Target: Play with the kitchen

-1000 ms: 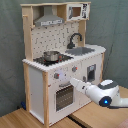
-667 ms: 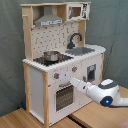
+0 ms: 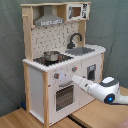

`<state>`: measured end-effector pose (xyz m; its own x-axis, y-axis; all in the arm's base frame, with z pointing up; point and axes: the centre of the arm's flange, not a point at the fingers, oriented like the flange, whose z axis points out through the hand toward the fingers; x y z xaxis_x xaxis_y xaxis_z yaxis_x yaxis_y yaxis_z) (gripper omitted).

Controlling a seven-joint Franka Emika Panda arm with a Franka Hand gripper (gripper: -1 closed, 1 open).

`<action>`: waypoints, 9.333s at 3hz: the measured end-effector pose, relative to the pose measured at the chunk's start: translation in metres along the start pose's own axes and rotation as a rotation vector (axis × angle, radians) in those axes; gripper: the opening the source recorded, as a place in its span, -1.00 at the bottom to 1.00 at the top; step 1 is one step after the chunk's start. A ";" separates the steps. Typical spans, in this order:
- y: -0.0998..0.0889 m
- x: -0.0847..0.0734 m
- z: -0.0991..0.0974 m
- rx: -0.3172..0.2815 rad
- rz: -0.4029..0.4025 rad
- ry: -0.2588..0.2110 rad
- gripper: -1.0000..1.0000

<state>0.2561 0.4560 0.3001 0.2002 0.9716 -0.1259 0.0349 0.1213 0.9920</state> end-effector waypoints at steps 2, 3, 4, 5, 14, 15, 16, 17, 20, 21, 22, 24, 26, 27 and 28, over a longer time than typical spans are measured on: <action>0.010 -0.010 -0.001 -0.020 0.176 0.098 1.00; 0.010 -0.013 -0.004 -0.012 0.270 0.137 1.00; 0.006 -0.015 -0.005 0.004 0.364 0.164 1.00; -0.001 -0.018 -0.005 0.024 0.460 0.176 1.00; -0.044 -0.012 0.073 0.079 1.122 0.052 1.00; -0.050 -0.004 0.078 0.082 0.997 0.061 1.00; -0.049 0.000 0.076 0.080 0.893 0.072 1.00; -0.050 -0.006 0.062 0.068 0.813 0.067 1.00; -0.036 -0.018 0.034 0.012 0.546 0.020 1.00; -0.020 -0.017 0.027 -0.002 0.469 0.013 1.00; -0.006 -0.015 0.019 -0.014 0.387 0.014 1.00; 0.007 -0.003 0.004 -0.025 0.181 0.041 1.00; 0.016 0.014 -0.005 -0.041 -0.048 0.067 1.00; 0.024 0.019 -0.005 -0.051 -0.151 0.073 1.00; 0.027 0.023 -0.002 -0.056 -0.251 0.083 1.00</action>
<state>0.2596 0.4825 0.3244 0.1110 0.9229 -0.3688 0.0186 0.3691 0.9292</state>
